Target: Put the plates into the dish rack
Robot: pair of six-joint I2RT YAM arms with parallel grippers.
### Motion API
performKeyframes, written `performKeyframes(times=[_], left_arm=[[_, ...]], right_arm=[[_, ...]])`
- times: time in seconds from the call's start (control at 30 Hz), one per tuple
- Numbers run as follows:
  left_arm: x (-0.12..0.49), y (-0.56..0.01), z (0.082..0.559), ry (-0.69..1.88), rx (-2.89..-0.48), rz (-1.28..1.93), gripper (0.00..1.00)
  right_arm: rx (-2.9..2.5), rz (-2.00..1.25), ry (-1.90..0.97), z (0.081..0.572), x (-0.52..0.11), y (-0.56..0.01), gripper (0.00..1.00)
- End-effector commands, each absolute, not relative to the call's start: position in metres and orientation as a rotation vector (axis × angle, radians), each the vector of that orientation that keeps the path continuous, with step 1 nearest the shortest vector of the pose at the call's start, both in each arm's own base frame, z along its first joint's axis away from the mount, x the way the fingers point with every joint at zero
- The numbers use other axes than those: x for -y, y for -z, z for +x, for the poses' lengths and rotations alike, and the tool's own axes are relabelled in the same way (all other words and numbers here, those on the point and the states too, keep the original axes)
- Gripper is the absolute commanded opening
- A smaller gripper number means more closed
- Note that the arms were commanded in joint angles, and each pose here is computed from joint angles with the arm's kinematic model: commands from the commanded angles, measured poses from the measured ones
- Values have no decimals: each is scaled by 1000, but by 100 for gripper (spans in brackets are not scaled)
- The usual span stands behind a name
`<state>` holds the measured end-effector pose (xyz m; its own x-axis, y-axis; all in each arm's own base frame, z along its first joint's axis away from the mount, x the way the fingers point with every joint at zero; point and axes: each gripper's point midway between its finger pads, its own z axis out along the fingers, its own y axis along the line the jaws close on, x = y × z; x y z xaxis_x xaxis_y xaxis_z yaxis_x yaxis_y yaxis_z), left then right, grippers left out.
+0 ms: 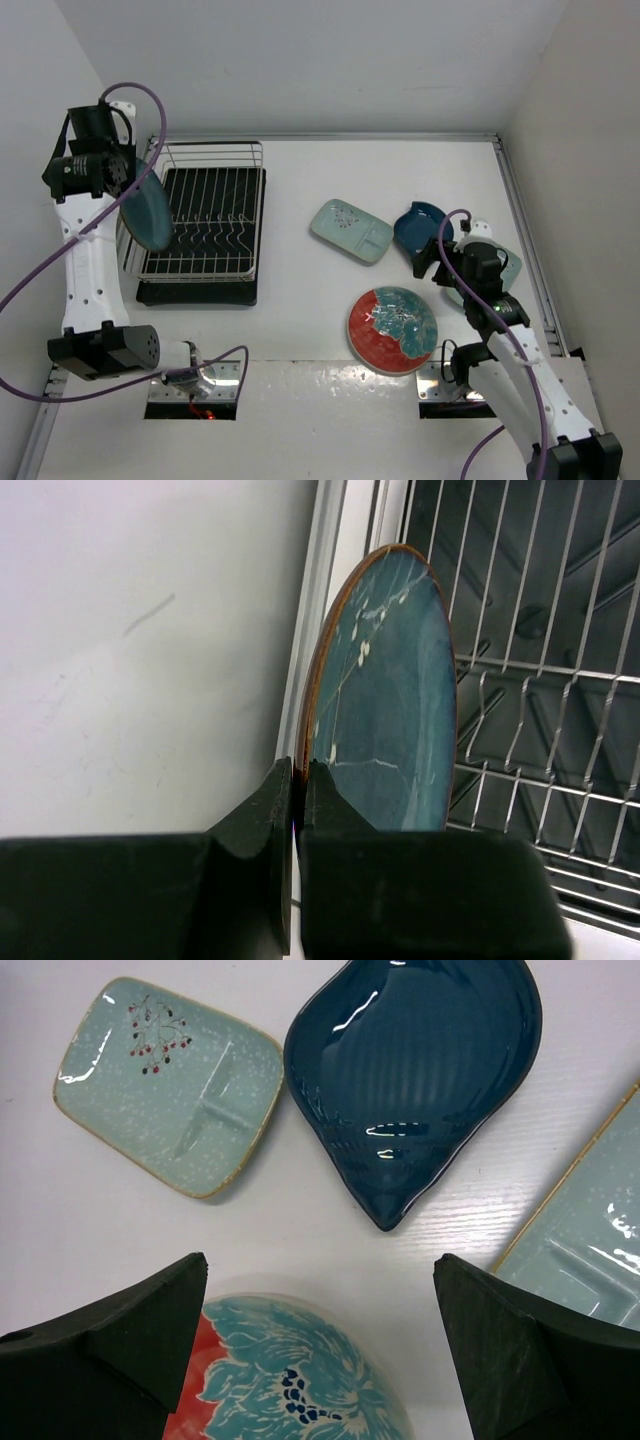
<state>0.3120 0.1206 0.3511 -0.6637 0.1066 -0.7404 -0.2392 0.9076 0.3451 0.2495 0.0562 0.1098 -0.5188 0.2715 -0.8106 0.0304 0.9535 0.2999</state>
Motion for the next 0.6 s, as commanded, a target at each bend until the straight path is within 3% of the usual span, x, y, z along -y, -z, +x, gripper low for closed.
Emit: performKeyframes(times=[0.0, 0.3, 0.57], left_arm=[[-139, -398, 320, -621, -1998, -152, 0], [-140, -386, 331, -653, -1985, -36, 0], [-146, -414, 337, -756, -1930, 91, 0]], right_arm=[[-2060, 194, -269, 255, -52, -114, 94], [-2045, 176, -247, 256, -49, -114, 96], [-2054, 195, -271, 255, -52, -108, 96]])
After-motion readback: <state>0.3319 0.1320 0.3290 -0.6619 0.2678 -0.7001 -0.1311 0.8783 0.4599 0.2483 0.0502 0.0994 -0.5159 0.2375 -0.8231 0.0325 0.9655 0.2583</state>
